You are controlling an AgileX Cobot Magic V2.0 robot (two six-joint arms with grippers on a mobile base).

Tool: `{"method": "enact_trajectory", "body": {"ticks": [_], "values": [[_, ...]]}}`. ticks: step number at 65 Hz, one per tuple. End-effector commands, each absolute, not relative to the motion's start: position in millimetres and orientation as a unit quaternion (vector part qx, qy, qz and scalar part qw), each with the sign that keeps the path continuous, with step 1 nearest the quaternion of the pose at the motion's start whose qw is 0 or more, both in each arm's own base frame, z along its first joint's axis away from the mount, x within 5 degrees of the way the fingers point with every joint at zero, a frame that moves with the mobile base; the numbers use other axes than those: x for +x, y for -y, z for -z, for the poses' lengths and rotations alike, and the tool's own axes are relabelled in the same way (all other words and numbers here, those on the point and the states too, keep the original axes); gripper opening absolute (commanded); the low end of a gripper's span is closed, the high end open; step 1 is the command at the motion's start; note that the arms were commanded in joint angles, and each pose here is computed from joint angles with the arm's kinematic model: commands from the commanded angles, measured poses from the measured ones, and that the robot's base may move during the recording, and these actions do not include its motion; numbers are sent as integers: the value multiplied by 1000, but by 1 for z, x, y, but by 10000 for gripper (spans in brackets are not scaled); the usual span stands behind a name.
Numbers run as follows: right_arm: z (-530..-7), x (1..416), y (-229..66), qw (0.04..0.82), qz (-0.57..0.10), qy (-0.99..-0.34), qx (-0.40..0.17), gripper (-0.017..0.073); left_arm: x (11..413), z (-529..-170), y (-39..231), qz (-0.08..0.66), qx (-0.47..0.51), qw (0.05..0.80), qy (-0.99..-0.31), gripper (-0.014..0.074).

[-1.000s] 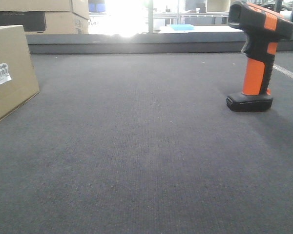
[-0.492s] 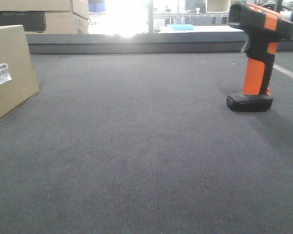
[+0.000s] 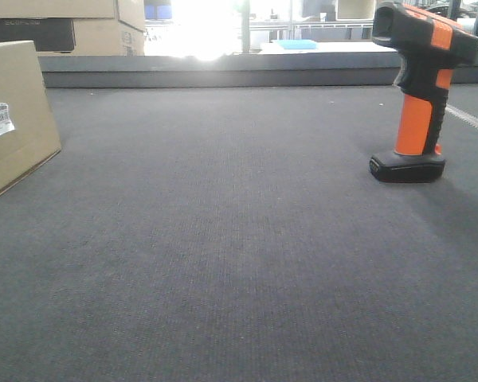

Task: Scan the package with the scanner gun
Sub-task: 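Grasp the brown cardboard box with the left gripper and tilt it up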

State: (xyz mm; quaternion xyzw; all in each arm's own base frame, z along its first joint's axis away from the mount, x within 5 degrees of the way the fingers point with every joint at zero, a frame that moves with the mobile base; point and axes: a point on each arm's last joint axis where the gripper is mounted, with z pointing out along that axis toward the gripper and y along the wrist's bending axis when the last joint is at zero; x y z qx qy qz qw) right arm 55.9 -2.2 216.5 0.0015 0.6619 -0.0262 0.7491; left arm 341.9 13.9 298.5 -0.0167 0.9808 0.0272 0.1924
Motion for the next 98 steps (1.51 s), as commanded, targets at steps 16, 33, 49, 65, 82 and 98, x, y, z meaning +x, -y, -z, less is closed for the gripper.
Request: {"method": "enact_trajectory", "body": {"ticks": [16,33,49,65,82,98], "values": [[-219,55,2,757,30,-653,1,-162,341,-305,6,43,-30,196,-979,130],[-219,55,2,757,30,-653,1,-162,344,-322,56,123,-13,224,-967,130],[-224,54,3,777,32,-629,3,-162,343,-327,91,172,-41,243,-954,130],[-231,52,1,738,26,-674,-2,-162,338,-329,120,186,-72,254,-946,130],[-261,50,0,684,22,-729,-10,-162,336,-329,132,153,-91,276,-944,130],[-284,83,2,640,21,-768,-9,-162,333,-326,129,137,-89,259,-952,130]]}}
